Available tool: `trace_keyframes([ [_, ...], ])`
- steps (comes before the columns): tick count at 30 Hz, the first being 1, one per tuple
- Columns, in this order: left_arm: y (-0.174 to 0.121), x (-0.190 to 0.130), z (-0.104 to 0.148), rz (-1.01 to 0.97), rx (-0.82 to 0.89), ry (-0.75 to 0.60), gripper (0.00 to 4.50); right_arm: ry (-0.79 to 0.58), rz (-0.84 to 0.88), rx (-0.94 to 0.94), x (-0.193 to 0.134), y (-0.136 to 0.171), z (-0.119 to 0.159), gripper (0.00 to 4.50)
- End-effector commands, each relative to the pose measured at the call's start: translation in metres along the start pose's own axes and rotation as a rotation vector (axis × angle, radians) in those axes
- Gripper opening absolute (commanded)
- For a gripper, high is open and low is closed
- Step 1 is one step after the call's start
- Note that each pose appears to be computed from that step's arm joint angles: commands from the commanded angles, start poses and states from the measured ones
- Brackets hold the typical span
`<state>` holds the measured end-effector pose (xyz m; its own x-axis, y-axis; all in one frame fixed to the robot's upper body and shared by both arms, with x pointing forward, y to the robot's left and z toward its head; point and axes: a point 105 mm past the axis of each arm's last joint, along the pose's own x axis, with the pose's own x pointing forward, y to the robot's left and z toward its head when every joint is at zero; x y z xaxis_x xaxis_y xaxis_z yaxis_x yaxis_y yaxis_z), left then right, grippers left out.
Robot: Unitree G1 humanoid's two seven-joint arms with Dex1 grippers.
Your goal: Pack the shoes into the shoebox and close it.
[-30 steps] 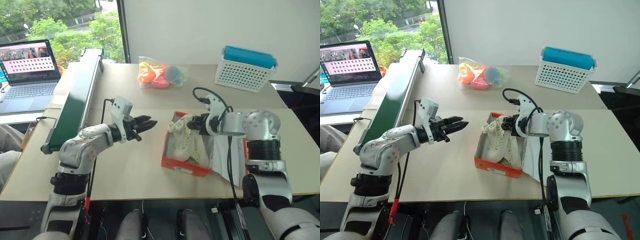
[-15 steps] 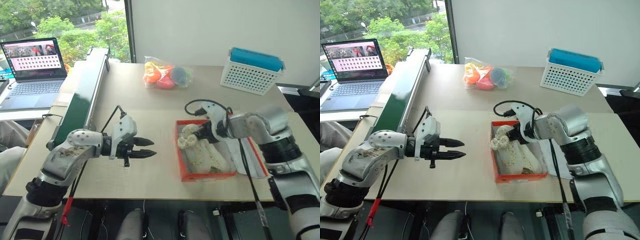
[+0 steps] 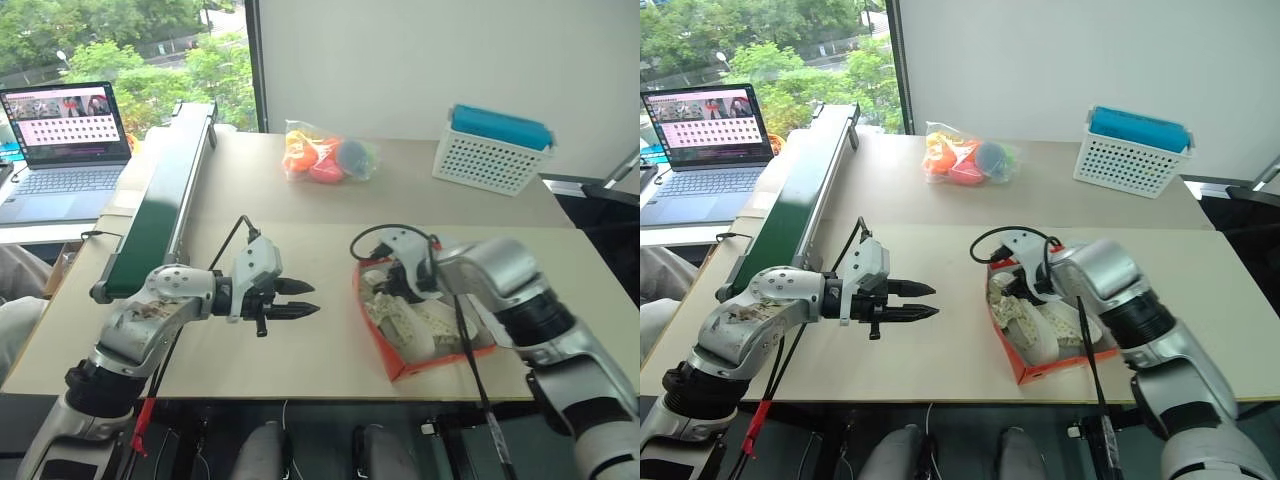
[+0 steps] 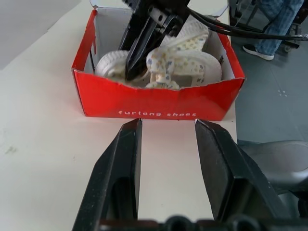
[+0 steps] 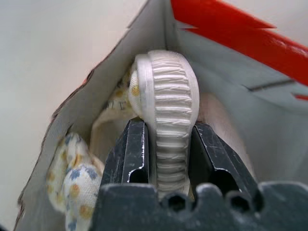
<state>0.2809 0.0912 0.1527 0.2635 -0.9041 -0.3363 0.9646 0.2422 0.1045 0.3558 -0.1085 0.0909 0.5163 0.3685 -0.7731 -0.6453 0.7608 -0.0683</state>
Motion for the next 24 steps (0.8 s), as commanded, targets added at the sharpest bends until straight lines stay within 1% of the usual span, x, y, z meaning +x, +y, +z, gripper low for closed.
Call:
trace_keyframes([
  [1, 0.001, 0.000, 0.016, 0.007, 0.055, -0.036, 1.85, 0.122, -0.135, 0.079, 0.036, -0.016, -0.044, 0.86],
  [3, 0.001, 0.000, 0.016, 0.008, 0.058, -0.033, 1.85, 0.091, -0.109, 0.134, 0.047, -0.002, -0.037, 0.86],
  [5, 0.001, -0.001, 0.017, 0.009, 0.060, -0.032, 1.85, 0.074, -0.098, 0.165, 0.052, 0.005, -0.034, 0.86],
  [10, 0.005, -0.002, 0.017, 0.016, 0.065, -0.028, 1.85, 0.010, -0.140, 0.232, 0.041, -0.010, -0.017, 0.86],
  [14, 0.005, -0.001, 0.018, 0.016, 0.071, -0.025, 1.85, -0.059, -0.175, 0.276, 0.020, -0.028, 0.000, 0.86],
  [19, 0.008, 0.001, 0.020, 0.013, 0.074, -0.029, 1.85, -0.060, -0.173, 0.299, 0.014, -0.024, -0.004, 0.86],
  [24, 0.014, 0.002, 0.022, 0.016, 0.083, -0.029, 1.85, -0.013, -0.127, 0.317, 0.023, 0.004, -0.023, 0.86],
])
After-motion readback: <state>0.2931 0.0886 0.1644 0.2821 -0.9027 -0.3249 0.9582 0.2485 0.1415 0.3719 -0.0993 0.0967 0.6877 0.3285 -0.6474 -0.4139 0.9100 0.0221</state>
